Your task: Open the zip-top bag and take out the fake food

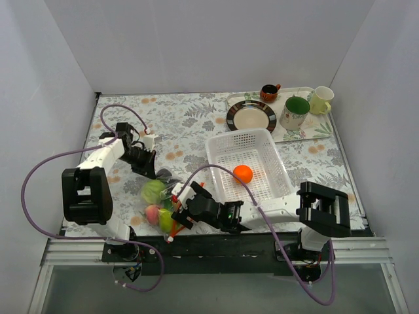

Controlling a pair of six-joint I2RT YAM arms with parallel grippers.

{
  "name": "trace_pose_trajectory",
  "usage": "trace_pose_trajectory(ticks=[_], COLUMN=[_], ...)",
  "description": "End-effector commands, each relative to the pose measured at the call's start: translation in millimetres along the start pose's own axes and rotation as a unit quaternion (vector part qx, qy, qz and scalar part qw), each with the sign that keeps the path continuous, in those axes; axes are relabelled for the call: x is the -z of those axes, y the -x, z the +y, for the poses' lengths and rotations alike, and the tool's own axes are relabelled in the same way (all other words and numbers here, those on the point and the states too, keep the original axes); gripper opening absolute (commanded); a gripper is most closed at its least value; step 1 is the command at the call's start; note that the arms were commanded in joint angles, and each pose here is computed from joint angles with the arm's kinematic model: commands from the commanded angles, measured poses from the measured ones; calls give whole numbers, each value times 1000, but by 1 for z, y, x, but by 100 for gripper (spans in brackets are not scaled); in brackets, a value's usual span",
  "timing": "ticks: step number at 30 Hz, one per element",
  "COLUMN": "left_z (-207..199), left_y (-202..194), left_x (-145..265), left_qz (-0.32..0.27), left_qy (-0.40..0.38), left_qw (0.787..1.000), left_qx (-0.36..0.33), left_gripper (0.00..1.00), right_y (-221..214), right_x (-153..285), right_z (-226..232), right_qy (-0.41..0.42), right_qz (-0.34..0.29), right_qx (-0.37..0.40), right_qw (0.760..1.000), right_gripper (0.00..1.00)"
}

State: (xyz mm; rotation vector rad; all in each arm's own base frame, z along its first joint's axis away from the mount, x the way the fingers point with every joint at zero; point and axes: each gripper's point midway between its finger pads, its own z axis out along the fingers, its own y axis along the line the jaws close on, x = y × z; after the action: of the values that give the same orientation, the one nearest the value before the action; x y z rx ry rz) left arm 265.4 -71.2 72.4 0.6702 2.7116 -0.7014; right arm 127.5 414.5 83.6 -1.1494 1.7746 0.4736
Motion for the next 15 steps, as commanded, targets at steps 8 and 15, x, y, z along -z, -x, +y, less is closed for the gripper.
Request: trace_pose_trajectory(ticks=[8, 15], left_z=[-18, -26], left_y=[8, 3], left_x=[3, 3], left_qz=[-10, 4], left_qy=[-52, -47], left_qw=[998, 999], left_qx=[25, 5], left_gripper=[2, 0], right_y=[27, 0], right_x=[-45, -51], right_z=[2, 1], right_qy=[0, 4], right_qz=[-33, -4], right_qx=[-18, -42], right_qw=[999, 999], right_gripper=[98, 94])
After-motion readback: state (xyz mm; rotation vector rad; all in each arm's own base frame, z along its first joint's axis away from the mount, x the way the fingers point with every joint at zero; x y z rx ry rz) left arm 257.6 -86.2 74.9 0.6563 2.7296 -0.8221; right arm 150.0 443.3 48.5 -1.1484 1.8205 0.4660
